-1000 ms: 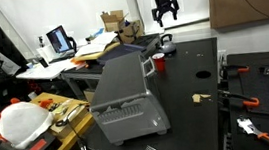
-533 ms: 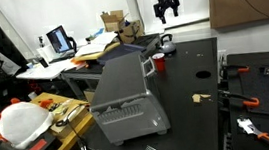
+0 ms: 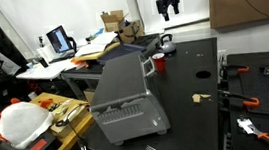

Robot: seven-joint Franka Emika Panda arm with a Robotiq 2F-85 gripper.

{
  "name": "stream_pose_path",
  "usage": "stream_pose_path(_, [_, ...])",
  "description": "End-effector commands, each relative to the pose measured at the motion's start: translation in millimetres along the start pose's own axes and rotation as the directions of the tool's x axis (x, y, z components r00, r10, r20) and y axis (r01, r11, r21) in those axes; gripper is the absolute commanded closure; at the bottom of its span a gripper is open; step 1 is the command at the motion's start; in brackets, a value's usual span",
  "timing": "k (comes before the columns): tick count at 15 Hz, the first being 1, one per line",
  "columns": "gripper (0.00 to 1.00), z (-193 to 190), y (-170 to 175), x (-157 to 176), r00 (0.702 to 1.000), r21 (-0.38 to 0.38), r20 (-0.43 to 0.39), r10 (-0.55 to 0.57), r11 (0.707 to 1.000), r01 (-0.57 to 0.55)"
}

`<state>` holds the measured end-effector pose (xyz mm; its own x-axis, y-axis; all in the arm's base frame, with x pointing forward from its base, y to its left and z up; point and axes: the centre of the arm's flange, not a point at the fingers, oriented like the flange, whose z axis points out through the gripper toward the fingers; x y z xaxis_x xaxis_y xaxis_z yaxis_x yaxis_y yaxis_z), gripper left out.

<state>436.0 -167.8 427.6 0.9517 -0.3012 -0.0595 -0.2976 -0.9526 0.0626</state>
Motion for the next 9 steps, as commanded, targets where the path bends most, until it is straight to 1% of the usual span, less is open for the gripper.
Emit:
stream_pose_path(1, [0.0, -6.7, -0.2, -17.5, 0.995, 0.013, 0.022, -0.098, 0.995, 0.098])
stream_pose_path(5, [0.0, -7.9, -1.0, -18.8, 0.985, 0.03, 0.03, -0.171, 0.985, 0.17])
stream_pose_path(9, [0.0, -10.4, -4.2, -18.9, 0.972, 0.053, 0.019, -0.233, 0.971, 0.231])
